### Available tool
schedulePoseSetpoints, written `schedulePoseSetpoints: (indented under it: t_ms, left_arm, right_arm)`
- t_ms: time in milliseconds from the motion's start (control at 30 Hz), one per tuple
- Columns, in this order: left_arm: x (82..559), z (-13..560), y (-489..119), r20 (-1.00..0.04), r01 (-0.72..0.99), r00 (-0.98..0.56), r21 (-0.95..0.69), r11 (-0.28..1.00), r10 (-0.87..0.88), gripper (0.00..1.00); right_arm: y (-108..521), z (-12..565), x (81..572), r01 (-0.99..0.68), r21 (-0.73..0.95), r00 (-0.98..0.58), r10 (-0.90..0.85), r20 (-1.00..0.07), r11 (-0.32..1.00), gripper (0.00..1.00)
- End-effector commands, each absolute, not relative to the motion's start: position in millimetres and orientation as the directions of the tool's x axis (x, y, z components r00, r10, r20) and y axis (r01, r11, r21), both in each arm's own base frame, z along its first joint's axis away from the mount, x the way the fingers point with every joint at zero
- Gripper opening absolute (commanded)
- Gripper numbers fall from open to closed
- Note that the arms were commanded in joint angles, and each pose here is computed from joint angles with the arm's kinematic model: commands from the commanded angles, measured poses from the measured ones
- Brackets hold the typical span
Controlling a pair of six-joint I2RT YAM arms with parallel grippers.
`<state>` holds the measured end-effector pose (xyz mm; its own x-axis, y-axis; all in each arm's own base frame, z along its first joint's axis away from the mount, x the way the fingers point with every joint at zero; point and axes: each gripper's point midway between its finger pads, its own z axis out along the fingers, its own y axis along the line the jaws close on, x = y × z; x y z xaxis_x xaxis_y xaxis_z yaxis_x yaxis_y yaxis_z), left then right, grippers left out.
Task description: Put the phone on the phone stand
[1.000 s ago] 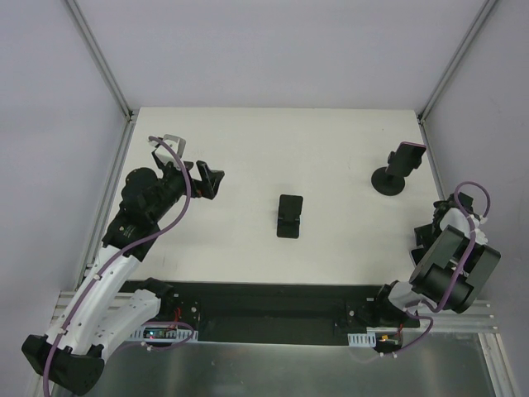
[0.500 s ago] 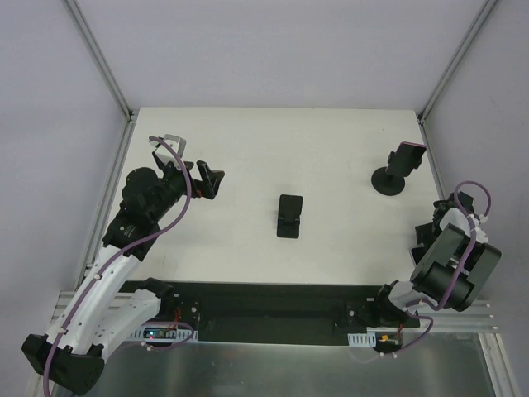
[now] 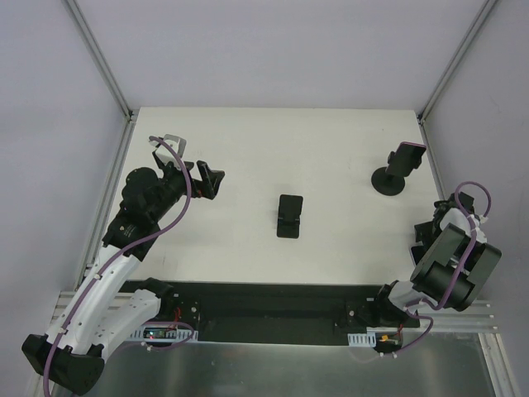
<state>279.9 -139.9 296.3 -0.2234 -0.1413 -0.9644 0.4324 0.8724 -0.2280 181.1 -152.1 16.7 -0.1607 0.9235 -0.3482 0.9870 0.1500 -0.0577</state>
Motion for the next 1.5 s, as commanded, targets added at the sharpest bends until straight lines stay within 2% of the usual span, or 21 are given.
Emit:
schedulePoseSetpoints:
  t_ms: [0, 67, 400, 533, 600, 800, 933, 1100, 1167, 1467]
  left_arm:
    - [279.0, 316.9, -141.2, -0.968, 0.453, -0.177, -0.238, 0.859, -0.176, 0.99]
    - [279.6, 315.6, -142.1, -0.968, 0.455, -0.182, -0.241, 0.857, -0.175, 0.99]
    - [279.3, 316.1, -140.8, -0.968, 0.45, -0.178, -0.24, 0.86, -0.177, 0.99]
    - [279.7, 315.1, -142.4, -0.967, 0.456, -0.184, -0.241, 0.857, -0.174, 0.99]
    - [279.7, 315.1, -142.5, -0.967, 0.455, -0.185, -0.243, 0.857, -0.176, 0.99]
    - [280.0, 314.4, -142.0, -0.967, 0.453, -0.185, -0.241, 0.858, -0.174, 0.99]
    - [280.7, 313.0, -142.6, -0.966, 0.453, -0.19, -0.243, 0.858, -0.174, 0.99]
    - [279.9, 314.8, -141.6, -0.968, 0.452, -0.182, -0.239, 0.859, -0.174, 0.99]
    - [280.0, 314.8, -141.3, -0.968, 0.451, -0.182, -0.239, 0.86, -0.174, 0.99]
    - [280.3, 316.0, -139.2, -0.97, 0.444, -0.173, -0.232, 0.866, -0.171, 0.99]
  right_arm:
    - [-132.3, 4.7, 162.7, 0.983, -0.097, -0.178, 0.948, -0.262, 0.158, 0.97]
    - [-131.0, 4.9, 161.8, 0.982, -0.093, -0.185, 0.947, -0.261, 0.166, 1.0]
    - [-131.7, 3.3, 160.8, 0.983, -0.101, -0.178, 0.949, -0.262, 0.156, 0.93]
    - [-128.7, 0.7, 159.9, 0.983, -0.097, -0.178, 0.951, -0.252, 0.158, 0.76]
    - [-127.7, 0.4, 159.5, 0.982, -0.1, -0.183, 0.951, -0.249, 0.163, 0.73]
    - [-121.5, 3.0, 162.4, 0.976, -0.075, -0.215, 0.944, -0.251, 0.202, 0.53]
    - [-108.9, 5.6, 165.0, 0.963, -0.065, -0.27, 0.921, -0.279, 0.263, 0.3]
    - [-80.2, 12.9, 173.5, 0.931, -0.045, -0.36, 0.889, -0.284, 0.362, 0.13]
    - [-62.3, 15.6, 177.7, 0.907, -0.023, -0.409, 0.869, -0.278, 0.42, 0.01]
    - [3.8, 16.0, 188.5, 0.798, 0.022, -0.57, 0.766, -0.299, 0.602, 0.01]
